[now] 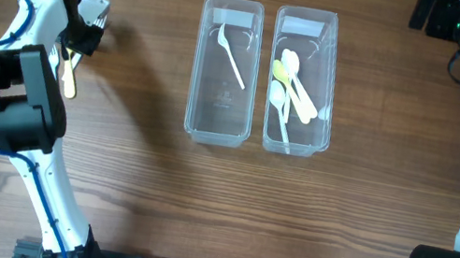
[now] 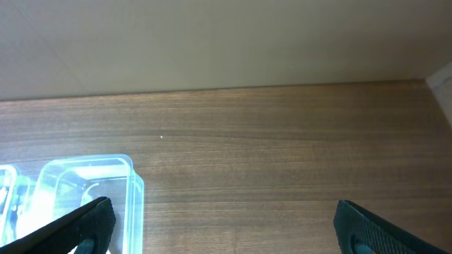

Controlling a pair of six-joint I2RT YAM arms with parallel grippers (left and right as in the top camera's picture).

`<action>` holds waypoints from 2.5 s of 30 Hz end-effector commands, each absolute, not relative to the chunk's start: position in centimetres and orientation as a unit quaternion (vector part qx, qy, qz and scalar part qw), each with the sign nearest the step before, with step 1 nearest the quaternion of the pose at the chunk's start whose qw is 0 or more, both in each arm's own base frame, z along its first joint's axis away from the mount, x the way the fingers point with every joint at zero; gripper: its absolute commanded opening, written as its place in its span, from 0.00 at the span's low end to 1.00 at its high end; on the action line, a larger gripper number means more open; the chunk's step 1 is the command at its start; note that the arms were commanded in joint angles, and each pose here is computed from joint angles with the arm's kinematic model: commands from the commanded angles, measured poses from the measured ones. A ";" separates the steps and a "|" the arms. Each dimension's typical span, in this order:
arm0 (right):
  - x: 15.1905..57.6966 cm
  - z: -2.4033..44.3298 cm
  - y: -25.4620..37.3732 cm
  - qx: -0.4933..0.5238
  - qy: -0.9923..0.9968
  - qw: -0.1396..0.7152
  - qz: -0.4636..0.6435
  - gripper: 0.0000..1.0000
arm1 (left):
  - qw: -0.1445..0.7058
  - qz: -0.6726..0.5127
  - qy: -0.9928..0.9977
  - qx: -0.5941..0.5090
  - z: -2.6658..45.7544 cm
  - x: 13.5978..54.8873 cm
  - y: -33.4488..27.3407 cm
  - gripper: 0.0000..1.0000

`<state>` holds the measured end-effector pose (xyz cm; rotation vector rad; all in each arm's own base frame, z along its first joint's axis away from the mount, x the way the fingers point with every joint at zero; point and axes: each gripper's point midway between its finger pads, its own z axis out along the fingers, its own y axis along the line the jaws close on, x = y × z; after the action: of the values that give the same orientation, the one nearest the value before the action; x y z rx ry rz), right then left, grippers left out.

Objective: Pack container

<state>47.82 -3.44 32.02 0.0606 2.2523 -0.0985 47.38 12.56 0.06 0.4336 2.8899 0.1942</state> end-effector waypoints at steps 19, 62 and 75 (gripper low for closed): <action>47.9 31.6 -3.9 0.028 0.903 0.425 -0.048 1.00 | 0.228 0.093 0.966 0.079 11.0 49.5 11.7 0.13; 47.9 31.6 -3.9 0.028 0.903 0.425 -0.048 0.99 | 0.112 0.007 0.973 -0.202 9.9 43.7 3.3 0.52; 47.9 31.6 -3.9 0.028 0.903 0.425 -0.048 1.00 | 0.041 0.011 0.954 -0.297 3.1 42.6 6.1 0.42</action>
<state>47.82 -3.43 32.02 0.0604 2.2523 -0.0980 42.98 5.38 3.78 -0.8051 2.9305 0.0530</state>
